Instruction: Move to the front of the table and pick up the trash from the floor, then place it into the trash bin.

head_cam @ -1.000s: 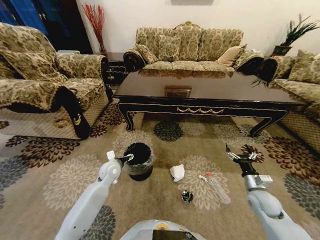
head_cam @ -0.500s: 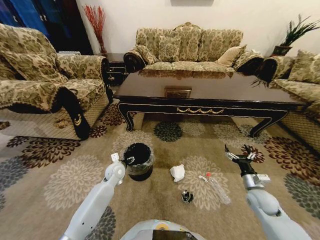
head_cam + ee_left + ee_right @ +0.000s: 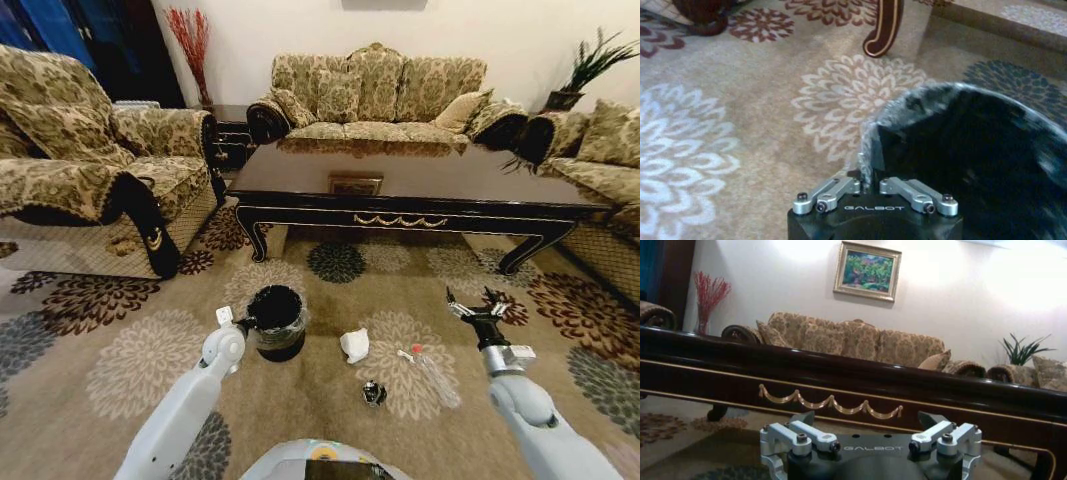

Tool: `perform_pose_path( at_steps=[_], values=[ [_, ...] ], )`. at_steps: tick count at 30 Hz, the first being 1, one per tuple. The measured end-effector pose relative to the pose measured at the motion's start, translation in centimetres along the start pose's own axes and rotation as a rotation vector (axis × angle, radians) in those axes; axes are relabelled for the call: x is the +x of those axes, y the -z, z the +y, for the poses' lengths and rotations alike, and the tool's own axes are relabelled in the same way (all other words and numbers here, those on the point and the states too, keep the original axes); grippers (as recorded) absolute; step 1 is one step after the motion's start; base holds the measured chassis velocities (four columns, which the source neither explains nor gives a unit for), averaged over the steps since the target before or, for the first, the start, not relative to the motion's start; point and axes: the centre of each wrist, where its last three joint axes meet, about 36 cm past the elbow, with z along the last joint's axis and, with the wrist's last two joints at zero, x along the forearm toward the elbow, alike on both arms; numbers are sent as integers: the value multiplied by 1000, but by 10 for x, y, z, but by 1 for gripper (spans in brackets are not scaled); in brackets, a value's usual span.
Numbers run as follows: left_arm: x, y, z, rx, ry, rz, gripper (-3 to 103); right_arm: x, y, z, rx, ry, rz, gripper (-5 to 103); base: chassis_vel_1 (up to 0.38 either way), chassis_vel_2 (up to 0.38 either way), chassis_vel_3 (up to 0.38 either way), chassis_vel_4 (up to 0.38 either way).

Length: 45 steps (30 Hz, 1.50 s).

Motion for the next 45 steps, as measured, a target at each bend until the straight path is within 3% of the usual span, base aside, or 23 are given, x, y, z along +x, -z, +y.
perform_pose_path(
  at_steps=[1,3,4,14,17,18,20,22,25,29,30,32,40,43,45],
  values=[
    [1,0,2,-2,2,1,8,0,-1,1,-1,1,1,100,0,0,0,0],
    [3,1,3,-6,2,4,8,0,-1,2,-2,2,1,100,0,0,0,0],
    [4,1,4,-6,5,7,3,0,-2,2,-3,2,2,100,0,0,0,0],
    [17,13,19,-8,29,-19,3,-2,-18,14,-39,-41,92,100,0,0,0,0],
    [34,33,31,-8,27,-74,3,-5,-13,31,-156,-138,263,100,0,0,0,0],
    [34,33,31,-8,27,-74,3,-5,-13,31,-156,-138,263,100,0,0,0,0],
    [50,48,39,-16,26,-119,3,-11,-2,48,-281,-245,481,100,0,0,0,0],
    [63,58,44,-27,23,-151,3,-18,7,57,-318,-294,629,100,0,0,0,0],
    [73,64,49,-35,21,-170,3,-20,6,55,-267,-281,658,100,0,0,0,0],
    [87,66,52,-47,16,-188,3,-16,-1,28,-57,-105,655,100,0,0,0,0],
    [87,66,52,-47,16,-188,3,-16,-1,28,-57,-105,655,100,0,0,0,0],
    [91,64,50,-47,8,-189,3,-9,-10,15,28,-18,708,100,0,0,0,0],
    [99,58,46,-53,-4,-193,3,11,-41,-8,74,125,831,100,0,0,0,0],
    [102,54,46,-59,0,-198,3,19,-61,-37,106,251,870,100,0,0,0,0],
    [103,53,45,-58,1,-198,3,19,-66,-41,110,267,873,100,0,0,0,0]
  ],
)
